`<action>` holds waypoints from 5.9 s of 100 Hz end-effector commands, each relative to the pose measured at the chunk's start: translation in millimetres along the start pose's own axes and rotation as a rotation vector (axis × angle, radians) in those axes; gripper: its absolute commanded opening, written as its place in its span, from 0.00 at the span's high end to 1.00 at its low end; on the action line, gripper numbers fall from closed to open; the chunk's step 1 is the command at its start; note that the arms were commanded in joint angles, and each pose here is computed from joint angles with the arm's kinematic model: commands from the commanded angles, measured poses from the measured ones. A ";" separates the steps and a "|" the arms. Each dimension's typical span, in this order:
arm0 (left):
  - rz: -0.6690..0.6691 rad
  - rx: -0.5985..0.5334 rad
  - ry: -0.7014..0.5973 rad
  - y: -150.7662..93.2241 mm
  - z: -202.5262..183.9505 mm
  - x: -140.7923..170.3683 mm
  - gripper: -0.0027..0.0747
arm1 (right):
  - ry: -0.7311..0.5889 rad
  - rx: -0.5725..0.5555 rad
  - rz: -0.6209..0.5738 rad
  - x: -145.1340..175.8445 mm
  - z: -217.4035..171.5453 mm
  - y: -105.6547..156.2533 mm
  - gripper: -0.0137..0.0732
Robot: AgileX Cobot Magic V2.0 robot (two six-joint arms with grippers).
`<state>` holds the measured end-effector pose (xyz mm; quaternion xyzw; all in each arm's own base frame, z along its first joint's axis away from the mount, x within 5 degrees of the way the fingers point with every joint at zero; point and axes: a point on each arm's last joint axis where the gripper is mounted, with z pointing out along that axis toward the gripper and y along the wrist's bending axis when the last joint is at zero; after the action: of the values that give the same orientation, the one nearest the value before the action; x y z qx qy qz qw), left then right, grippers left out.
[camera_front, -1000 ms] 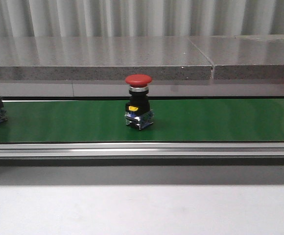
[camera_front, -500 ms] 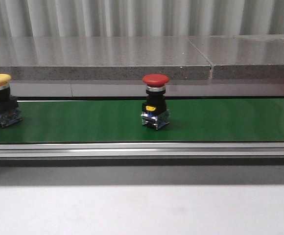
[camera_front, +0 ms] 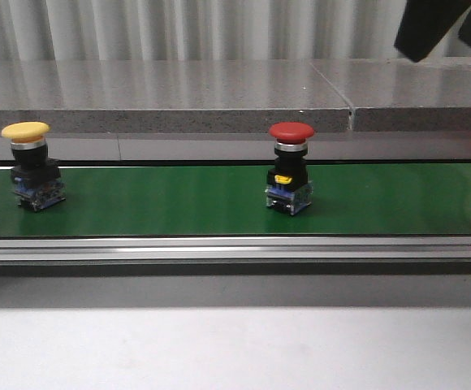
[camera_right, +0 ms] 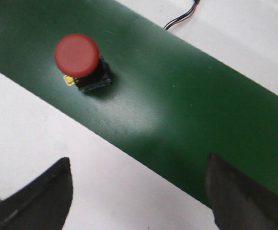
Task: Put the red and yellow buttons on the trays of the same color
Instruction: 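Lower the right gripper onto the red button at the belt end and grasp, then carry the red button into the red tray and open the right gripper, then lower the right gripper onto the yellow button at the belt end and grasp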
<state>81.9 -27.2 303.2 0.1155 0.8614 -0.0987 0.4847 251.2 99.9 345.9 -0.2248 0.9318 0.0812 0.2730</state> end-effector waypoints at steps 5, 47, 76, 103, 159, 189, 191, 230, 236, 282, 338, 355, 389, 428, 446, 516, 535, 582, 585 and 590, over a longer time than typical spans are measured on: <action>0.000 0.002 -0.086 -0.8 -4.7 -12.7 0.99 | 0.001 -0.020 -0.027 -17.3 0.1 7.0 0.17; 0.000 0.002 -0.086 -0.8 -4.7 -12.7 0.99 | 0.149 -0.046 -0.035 -43.7 48.8 5.3 0.17; 0.000 0.002 -0.086 -0.8 -4.7 -12.7 0.99 | 0.182 -0.053 -0.066 -52.9 71.6 3.0 0.17; 0.000 0.002 -0.086 -0.8 -4.7 -12.7 0.99 | 0.177 -0.048 -0.067 -54.7 81.5 1.4 0.47; 0.000 0.002 -0.086 -0.8 -4.7 -12.7 0.99 | -0.007 0.087 0.124 -56.8 22.8 -39.3 0.63; 0.000 0.002 -0.086 -0.8 -4.7 -12.7 0.99 | -0.040 0.263 0.359 -32.4 -16.3 -112.4 0.63; 0.000 0.002 -0.086 -0.8 -4.7 -12.7 0.99 | -0.039 0.273 0.375 -30.1 -17.9 -117.7 0.63; 0.000 0.002 -0.086 -0.8 -4.7 -12.7 0.99 | -0.099 0.462 0.708 15.8 -49.5 -204.0 0.63; 0.000 0.002 -0.086 -0.8 -4.7 -12.7 0.99 | -0.097 0.481 0.739 22.7 -51.6 -213.8 0.63; 0.000 0.002 -0.086 -0.8 -4.7 -12.7 0.99 | -0.113 0.569 0.949 54.9 -39.8 -279.3 0.63; 0.000 0.002 -0.086 -0.8 -4.7 -12.7 0.99 | -0.093 0.520 1.014 49.1 17.5 -345.3 0.63; 0.000 0.002 -0.086 -0.8 -4.7 -12.7 0.99 | -0.105 0.494 1.041 53.1 39.4 -355.3 0.63; 0.000 0.002 -0.086 -0.8 -4.7 -12.7 0.99 | -0.077 0.465 1.070 60.7 61.1 -361.8 0.54; 0.000 0.002 -0.086 -0.8 -4.7 -12.7 0.99 | -0.103 0.473 1.061 56.4 52.0 -359.5 0.36; 0.000 0.002 -0.088 -0.8 -4.8 -12.9 0.99 | -0.151 0.491 1.010 44.1 25.5 -347.2 0.36; 0.000 0.002 -0.088 -0.8 -4.8 -12.9 0.99 | -0.267 0.474 0.761 30.0 -65.0 -207.2 0.36; 0.000 0.002 -0.088 -0.8 -4.8 -12.9 0.99 | -0.259 0.451 0.696 46.2 -73.0 -167.5 0.36; 0.000 0.002 -0.088 -0.8 -4.8 -12.9 0.99 | -0.193 0.338 0.556 54.5 -75.3 -105.5 0.29; 0.000 0.002 -0.088 -0.8 -4.8 -12.9 0.99 | -0.191 0.329 0.546 53.1 -74.3 -103.1 0.28; 0.000 0.002 -0.088 -0.8 -4.8 -12.9 0.99 | -0.187 0.311 0.523 50.2 -71.8 -97.7 0.25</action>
<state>81.9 -27.0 303.1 0.1160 0.8618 -0.0975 0.4841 227.5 -32.7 361.2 0.0982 0.9412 0.0266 0.3220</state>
